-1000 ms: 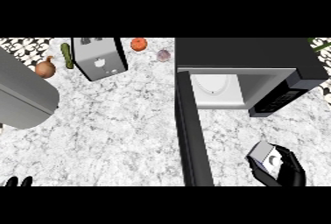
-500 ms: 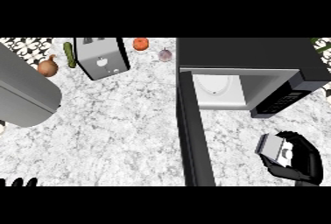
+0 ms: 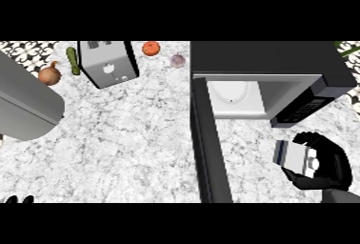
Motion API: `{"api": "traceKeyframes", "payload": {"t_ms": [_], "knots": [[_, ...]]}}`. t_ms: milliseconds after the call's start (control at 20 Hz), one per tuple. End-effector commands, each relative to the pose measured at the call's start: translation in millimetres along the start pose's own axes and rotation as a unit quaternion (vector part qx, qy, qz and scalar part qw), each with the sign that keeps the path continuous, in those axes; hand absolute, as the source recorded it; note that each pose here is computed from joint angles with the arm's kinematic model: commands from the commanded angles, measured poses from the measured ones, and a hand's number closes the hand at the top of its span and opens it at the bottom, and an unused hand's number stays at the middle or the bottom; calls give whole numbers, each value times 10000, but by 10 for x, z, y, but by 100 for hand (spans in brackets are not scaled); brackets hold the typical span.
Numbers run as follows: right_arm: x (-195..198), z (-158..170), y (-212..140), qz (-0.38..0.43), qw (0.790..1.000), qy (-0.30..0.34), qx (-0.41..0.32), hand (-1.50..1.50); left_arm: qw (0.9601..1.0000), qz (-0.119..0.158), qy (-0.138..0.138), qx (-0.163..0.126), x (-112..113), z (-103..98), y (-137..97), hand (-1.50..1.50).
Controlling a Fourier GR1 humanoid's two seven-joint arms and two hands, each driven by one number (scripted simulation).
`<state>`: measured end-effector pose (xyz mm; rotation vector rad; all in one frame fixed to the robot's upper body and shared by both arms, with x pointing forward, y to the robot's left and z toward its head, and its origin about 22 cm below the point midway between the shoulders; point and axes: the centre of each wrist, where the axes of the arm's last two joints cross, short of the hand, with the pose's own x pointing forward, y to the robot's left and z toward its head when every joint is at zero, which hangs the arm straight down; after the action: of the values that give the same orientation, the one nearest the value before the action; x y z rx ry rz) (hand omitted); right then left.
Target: Pick up the milk, place it into the microwave and close the microwave
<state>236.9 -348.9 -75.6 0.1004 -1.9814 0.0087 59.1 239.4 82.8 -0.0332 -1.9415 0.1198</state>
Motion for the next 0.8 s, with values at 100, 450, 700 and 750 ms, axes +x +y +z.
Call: {"api": "traceKeyframes", "payload": {"t_ms": [100, 450, 700, 750], "knots": [[323, -294, 460, -10, 9986, -316, 421, 150, 9999, 86, 44, 133, -143, 20, 14, -150], [424, -773, 640, 595, 9974, -189, 353, 150, 9999, 42, 90, 40, -35, 114, 120, -150], [447, -1162, 820, 859, 9954, 50, 418, 150, 9999, 24, 142, 50, -128, 87, 89, -150], [378, -1205, 840, 787, 9961, 100, 384, 150, 9999, -50, 101, 73, 17, 43, 176, -150]]}}
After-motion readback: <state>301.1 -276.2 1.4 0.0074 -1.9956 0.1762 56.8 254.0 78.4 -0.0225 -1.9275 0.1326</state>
